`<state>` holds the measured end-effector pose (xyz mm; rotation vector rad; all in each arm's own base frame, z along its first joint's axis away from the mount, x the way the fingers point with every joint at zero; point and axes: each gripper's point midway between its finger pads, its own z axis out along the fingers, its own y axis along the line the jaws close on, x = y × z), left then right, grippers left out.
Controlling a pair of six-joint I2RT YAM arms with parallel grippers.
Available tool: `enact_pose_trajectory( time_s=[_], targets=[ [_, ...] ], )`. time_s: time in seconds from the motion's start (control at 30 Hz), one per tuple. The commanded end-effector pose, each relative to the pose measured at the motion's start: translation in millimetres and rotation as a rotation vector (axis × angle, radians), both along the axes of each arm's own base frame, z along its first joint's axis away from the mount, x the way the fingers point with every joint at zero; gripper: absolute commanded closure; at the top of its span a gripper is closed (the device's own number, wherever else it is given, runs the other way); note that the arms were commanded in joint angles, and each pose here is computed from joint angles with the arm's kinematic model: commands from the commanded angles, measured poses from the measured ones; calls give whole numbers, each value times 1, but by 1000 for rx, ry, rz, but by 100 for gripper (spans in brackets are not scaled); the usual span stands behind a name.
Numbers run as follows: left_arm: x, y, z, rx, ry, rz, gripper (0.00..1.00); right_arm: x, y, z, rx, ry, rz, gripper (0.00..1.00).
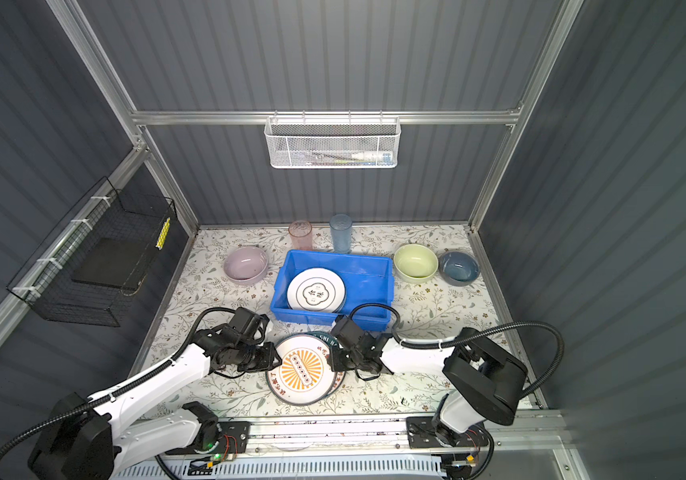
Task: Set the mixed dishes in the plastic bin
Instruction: 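Pinch the top sunburst plate rim with the right gripper and tilt it up, then lift the sunburst plate with the right gripper while left gripper steadies it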
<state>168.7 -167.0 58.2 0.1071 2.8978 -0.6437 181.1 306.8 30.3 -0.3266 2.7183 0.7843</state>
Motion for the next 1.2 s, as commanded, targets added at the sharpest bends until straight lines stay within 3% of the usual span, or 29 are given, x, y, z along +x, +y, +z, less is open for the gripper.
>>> enact_pose_trajectory(
  time_s=[0.0,0.43,0.57,0.7,0.83,1.03,1.17],
  targets=[
    [5,-14,22,-58,-44,-40,66,-2,20,8,37,-9,40,71],
    [4,-10,44,-66,-63,-13,71,3,27,9,25,-20,37,68],
    [4,-13,48,-80,-61,-23,78,5,26,11,24,-31,29,66],
    [3,-13,48,-80,-61,-28,93,3,23,14,25,-36,31,63],
    [4,-14,49,-84,-61,-31,96,4,17,19,21,-59,28,61],
    [7,-21,60,-116,-76,-53,99,1,8,40,51,-103,35,46],
    [9,-37,82,-206,-102,-96,100,-2,0,63,80,-141,40,38]
  ],
)
